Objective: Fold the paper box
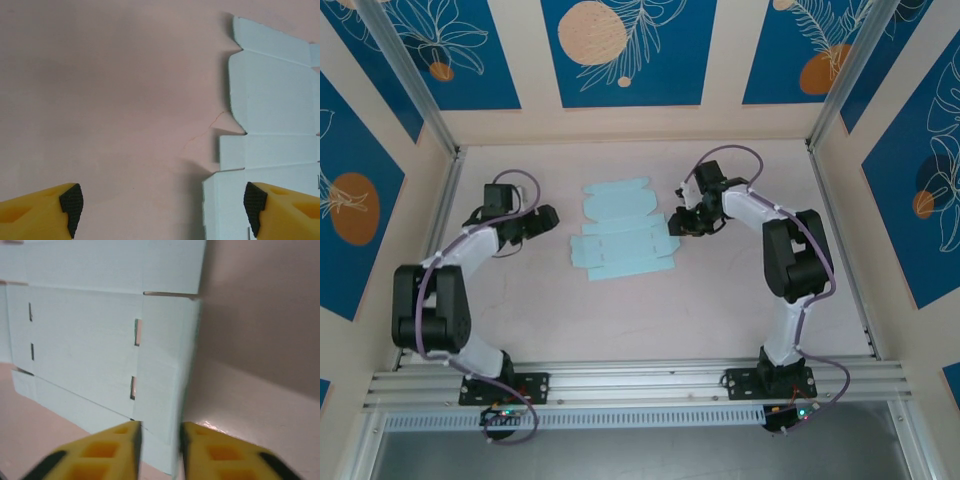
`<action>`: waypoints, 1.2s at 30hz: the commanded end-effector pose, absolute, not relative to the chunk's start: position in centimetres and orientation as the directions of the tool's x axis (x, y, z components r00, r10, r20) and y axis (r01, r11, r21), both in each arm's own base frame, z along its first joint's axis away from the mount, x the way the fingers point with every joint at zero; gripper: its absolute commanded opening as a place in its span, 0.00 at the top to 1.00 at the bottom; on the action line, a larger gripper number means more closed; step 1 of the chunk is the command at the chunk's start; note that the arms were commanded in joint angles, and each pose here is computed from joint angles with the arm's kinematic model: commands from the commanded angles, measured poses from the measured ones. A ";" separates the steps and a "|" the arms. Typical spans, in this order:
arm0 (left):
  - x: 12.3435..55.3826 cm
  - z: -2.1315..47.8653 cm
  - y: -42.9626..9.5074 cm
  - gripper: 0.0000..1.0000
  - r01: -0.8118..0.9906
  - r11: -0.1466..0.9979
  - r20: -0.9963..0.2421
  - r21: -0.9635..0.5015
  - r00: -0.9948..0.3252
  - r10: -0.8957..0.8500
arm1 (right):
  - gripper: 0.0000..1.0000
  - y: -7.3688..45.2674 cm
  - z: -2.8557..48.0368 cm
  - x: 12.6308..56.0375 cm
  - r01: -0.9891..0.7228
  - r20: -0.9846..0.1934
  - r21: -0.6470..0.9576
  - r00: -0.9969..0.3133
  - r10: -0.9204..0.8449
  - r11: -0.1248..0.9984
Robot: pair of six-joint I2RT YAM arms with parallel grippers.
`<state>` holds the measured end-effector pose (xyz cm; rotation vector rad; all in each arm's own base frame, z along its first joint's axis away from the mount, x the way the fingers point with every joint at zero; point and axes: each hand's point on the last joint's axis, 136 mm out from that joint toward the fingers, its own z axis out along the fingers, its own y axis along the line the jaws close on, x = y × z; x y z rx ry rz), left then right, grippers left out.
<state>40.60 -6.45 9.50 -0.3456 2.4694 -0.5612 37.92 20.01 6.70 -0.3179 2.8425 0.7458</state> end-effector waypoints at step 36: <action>48.4 2.4 -20.1 0.38 -0.015 0.851 -0.314 -0.525 -0.926 -0.210 | 0.14 15.5 15.9 30.8 0.042 -0.427 0.485 -0.860 0.279 0.873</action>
